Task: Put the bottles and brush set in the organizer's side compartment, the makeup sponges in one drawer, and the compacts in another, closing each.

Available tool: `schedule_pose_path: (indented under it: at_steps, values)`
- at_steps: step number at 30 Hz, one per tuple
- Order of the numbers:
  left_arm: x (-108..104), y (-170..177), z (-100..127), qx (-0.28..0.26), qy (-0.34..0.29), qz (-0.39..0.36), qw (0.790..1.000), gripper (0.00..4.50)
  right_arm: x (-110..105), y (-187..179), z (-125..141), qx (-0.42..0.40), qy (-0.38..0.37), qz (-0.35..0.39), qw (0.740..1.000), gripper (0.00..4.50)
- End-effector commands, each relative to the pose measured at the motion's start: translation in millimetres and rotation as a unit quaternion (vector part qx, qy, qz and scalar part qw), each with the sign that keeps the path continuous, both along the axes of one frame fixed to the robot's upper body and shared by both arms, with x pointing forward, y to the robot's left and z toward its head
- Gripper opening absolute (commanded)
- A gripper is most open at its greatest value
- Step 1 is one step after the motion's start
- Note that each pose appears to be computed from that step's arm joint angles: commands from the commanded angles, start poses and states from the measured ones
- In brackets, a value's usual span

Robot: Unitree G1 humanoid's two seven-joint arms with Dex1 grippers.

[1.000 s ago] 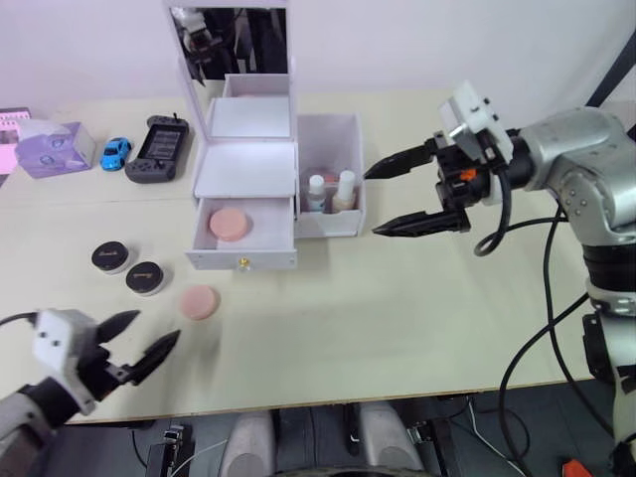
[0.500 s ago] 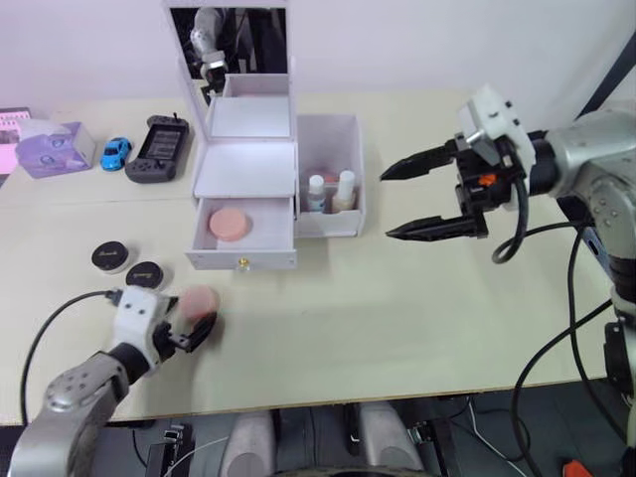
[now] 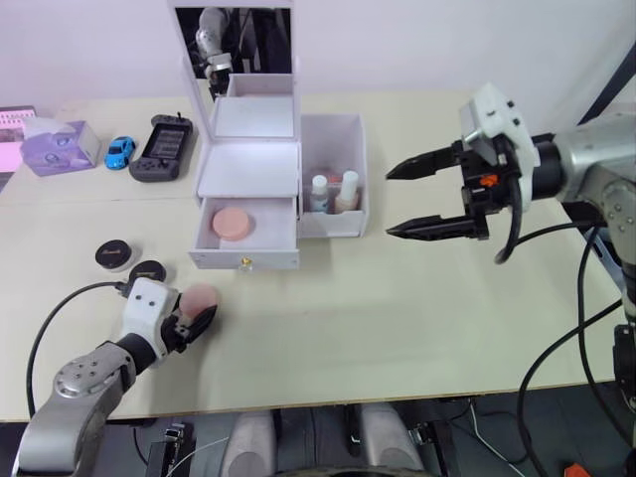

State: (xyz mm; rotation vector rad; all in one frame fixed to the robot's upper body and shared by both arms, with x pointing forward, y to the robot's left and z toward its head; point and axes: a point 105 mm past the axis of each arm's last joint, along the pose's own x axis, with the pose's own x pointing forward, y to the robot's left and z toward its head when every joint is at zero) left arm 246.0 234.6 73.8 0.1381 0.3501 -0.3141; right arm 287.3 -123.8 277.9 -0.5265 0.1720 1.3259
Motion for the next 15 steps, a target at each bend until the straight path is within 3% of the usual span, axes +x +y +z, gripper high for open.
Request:
schedule_pose_path:
  at_steps: [1,8,15]
  values:
    - [5.0,35.1,33.1,-0.009,-0.098,0.102,0.990,2.67,-3.2,-2.7,14.6,0.011,-0.028,0.003,1.000,4.50]
    - [-10.2,16.4,76.4,-0.057,-0.206,0.048,0.976,2.67,-1.7,0.8,14.1,0.017,-0.027,0.012,0.999,4.50]
    - [13.6,4.6,146.1,-0.055,-0.287,-0.018,0.956,2.67,2.4,7.9,15.5,0.023,-0.034,0.021,0.999,4.50]
